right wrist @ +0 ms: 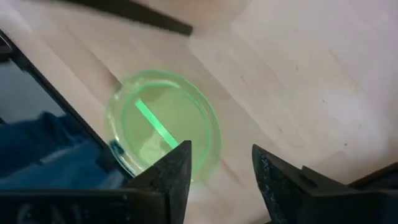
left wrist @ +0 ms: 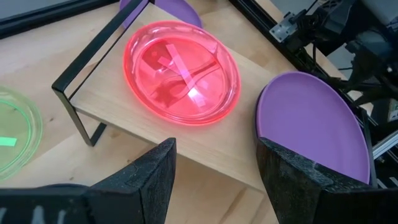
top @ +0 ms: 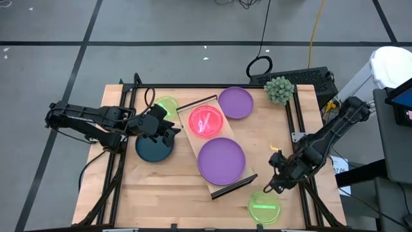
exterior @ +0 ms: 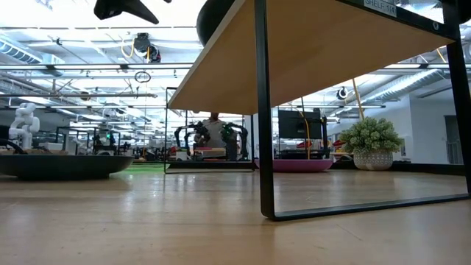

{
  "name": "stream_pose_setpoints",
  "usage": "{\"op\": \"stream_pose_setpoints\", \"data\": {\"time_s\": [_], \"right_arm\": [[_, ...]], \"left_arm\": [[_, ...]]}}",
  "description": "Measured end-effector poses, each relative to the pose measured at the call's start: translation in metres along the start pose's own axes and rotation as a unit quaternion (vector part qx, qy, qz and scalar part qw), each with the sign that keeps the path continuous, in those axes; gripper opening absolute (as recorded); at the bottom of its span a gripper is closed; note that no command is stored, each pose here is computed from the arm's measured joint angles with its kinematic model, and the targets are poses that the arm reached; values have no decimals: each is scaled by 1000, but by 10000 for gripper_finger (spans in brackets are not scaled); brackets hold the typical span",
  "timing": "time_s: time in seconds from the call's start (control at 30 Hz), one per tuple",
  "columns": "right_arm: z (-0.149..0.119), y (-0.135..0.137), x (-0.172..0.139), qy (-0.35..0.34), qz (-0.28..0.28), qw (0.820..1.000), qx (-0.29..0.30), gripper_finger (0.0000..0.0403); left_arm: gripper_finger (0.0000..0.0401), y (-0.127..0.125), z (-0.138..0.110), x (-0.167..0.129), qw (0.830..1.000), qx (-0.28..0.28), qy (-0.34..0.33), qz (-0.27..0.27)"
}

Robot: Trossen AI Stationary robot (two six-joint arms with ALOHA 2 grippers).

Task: Place and stack plates onto a shelf
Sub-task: Stack the bottom green plate on top of the pink plate on the shelf

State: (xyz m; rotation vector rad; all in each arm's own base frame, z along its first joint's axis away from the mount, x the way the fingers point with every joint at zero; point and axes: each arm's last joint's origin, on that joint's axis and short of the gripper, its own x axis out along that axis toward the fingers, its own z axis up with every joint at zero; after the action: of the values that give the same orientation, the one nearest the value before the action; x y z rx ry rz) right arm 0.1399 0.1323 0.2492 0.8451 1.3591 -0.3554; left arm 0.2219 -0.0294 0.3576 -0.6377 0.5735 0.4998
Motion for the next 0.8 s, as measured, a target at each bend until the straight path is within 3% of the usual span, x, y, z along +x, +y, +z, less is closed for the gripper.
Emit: {"op": "stream_pose_setpoints", "data": {"time_s": [0.13, 0.47, 0.6, 0.8], "right_arm": [[-7, -1, 17, 8, 18, 999, -25, 162], [-12, -28, 83, 86, 146, 983, 72, 166], [-11, -37, 92, 91, 136, 981, 102, 169], [-13, -40, 93, 88, 125, 985, 84, 169]], "left_arm": [[225, 0, 0, 0, 1000, 9, -1, 1], [225, 0, 0, 0, 1000, 14, 5, -4], [225, -1, -1, 0, 1000, 15, 13, -12], [225, -4, -5, -2, 999, 18, 18, -19]]}}
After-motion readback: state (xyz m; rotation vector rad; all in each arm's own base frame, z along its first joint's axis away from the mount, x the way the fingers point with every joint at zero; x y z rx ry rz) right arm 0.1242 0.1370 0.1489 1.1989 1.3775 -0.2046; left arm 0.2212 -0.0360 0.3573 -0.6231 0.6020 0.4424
